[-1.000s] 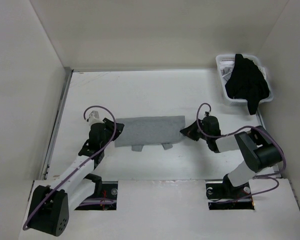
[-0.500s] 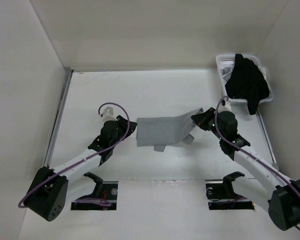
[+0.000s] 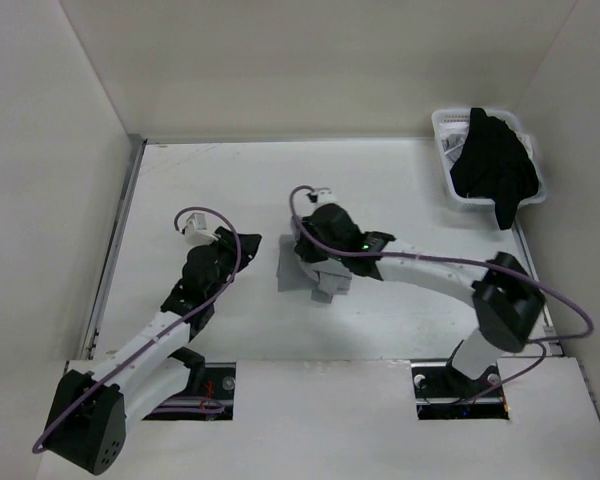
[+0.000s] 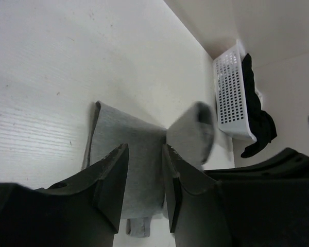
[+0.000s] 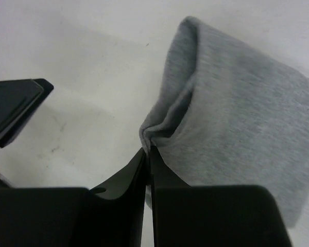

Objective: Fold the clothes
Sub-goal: Fold the tank top

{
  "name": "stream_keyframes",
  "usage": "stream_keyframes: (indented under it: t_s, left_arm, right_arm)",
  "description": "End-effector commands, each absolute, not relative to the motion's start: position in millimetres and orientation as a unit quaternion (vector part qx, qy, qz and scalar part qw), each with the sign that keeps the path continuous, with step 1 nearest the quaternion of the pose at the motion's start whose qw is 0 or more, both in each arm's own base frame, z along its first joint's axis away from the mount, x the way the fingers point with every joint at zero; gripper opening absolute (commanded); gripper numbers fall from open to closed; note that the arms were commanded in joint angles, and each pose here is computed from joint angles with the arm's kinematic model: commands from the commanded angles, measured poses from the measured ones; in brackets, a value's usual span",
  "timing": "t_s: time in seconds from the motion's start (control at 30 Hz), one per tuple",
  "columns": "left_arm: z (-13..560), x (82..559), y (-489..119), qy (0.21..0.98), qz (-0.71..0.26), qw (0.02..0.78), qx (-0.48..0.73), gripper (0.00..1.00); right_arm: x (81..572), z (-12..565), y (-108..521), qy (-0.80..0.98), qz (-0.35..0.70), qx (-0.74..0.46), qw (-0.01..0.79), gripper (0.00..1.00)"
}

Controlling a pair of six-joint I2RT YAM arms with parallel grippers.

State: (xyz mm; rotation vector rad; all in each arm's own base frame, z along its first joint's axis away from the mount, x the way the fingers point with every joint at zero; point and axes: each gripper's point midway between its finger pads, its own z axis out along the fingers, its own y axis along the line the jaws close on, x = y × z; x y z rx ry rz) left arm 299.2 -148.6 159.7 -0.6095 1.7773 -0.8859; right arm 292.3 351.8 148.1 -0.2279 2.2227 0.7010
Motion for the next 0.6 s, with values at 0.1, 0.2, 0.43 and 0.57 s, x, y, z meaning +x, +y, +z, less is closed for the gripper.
stream_keyframes:
  t_s: [0.1,0.2,0.43,0.57]
  left_arm:
    - [165,299,-127,0.719,-0.37,0.521,-0.273,0.33]
    - [163,302,-120,0.719,-0.363,0.522,-0.28,0.34]
    - [157,313,-120,0.734,-0.348,0.514,-0.275,0.36]
    - [149,323,-124,0.753,-0.326,0.506,-0.266,0.39]
  right_arm:
    - [272,127,424,0.888,0.254,-0.144,0.355,0.3]
    - [265,139,432,0.88,0.272,-0.141,0.362,0.44]
    - [276,176,364,0.85,0.313,-0.071,0.418,0.31]
    - [290,176,297,0.828,0.317,-0.01,0.462,0.07]
